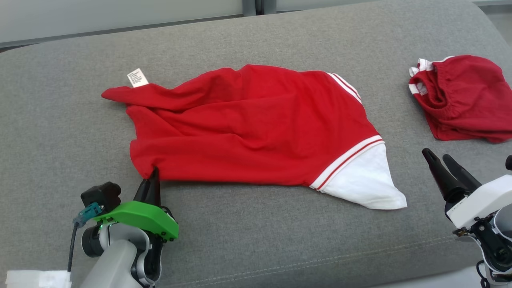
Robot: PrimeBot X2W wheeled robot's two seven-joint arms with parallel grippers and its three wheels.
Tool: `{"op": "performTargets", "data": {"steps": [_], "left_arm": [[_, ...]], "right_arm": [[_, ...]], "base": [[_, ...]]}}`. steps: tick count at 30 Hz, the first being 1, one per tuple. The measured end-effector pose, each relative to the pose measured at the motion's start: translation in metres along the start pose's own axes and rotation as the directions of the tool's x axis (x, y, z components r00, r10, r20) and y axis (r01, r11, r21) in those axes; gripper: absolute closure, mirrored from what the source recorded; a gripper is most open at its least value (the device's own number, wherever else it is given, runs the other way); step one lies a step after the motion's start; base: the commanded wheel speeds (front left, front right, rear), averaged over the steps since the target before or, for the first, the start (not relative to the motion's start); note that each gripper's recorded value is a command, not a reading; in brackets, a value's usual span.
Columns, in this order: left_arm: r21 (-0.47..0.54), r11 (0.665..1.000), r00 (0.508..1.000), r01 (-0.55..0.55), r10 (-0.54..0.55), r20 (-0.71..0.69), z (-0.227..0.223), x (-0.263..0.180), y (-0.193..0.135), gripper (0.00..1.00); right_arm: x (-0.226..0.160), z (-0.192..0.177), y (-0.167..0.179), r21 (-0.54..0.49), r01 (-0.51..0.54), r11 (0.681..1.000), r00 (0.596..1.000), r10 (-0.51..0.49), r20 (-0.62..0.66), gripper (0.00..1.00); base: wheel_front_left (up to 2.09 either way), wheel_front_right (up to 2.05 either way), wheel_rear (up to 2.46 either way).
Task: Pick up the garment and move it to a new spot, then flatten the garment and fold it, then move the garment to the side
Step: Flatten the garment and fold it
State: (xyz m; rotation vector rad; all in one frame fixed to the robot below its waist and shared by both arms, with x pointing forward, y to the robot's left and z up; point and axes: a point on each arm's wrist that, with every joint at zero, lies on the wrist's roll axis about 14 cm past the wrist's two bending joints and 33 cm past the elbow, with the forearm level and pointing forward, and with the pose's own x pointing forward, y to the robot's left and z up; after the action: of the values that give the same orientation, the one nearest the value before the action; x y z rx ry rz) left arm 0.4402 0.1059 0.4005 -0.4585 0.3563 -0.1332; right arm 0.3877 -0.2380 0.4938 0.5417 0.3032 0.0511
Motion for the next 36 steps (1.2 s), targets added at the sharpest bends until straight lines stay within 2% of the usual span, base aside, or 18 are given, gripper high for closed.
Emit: {"op": "performTargets", "data": {"steps": [5,15,17,18,19,20,25,30,36], "left_arm": [[-0.005,1.0,0.999,-0.011,0.011,0.037,0.007,-0.024,0.005,1.0],[-0.03,0.99,0.987,-0.14,0.137,-0.086,-0.012,-0.07,0.028,0.99],[-0.037,0.987,0.982,-0.156,0.151,-0.114,-0.019,-0.072,0.03,0.69],[-0.028,0.986,0.979,-0.165,0.16,-0.123,-0.022,-0.072,0.032,0.69],[-0.025,0.984,0.976,-0.178,0.173,-0.13,-0.024,-0.073,0.035,0.18],[-0.024,0.982,0.974,-0.186,0.181,-0.139,-0.027,-0.073,0.037,0.0],[0.008,0.975,0.965,-0.222,0.221,-0.141,-0.03,-0.076,0.049,0.0],[0.068,0.954,0.948,-0.293,0.299,-0.109,-0.024,-0.09,0.078,0.0],[0.04,0.959,0.96,-0.281,0.28,0.022,0.008,-0.096,0.073,0.0]], "right_arm": [[0.005,-0.006,0.01,0.002,-0.031,1.0,0.999,0.031,-0.016,0.0],[0.014,-0.021,0.026,0.01,-0.074,0.997,0.995,0.075,-0.061,0.0],[0.014,-0.024,0.025,0.012,-0.072,0.997,0.995,0.072,-0.07,0.0],[0.014,-0.025,0.024,0.011,-0.068,0.998,0.995,0.069,-0.074,0.0],[0.014,-0.026,0.023,0.009,-0.065,0.998,0.995,0.065,-0.076,0.0],[0.013,-0.026,0.022,0.009,-0.061,0.998,0.995,0.061,-0.074,0.0],[0.008,-0.022,0.018,0.009,-0.05,0.999,0.997,0.05,-0.052,0.0],[0.004,-0.017,0.017,-0.001,-0.045,0.999,0.999,0.045,-0.021,0.0],[0.0,-0.008,0.026,-0.017,-0.063,0.998,0.997,0.063,0.037,0.0]], "base": [[0.0,0.0,0.0],[0.0,0.0,0.0],[0.0,0.0,0.0],[0.0,0.0,0.0],[0.0,0.0,0.0],[0.0,0.0,0.0],[0.0,0.0,0.0],[0.0,0.0,0.0],[0.0,0.0,0.0]]}}
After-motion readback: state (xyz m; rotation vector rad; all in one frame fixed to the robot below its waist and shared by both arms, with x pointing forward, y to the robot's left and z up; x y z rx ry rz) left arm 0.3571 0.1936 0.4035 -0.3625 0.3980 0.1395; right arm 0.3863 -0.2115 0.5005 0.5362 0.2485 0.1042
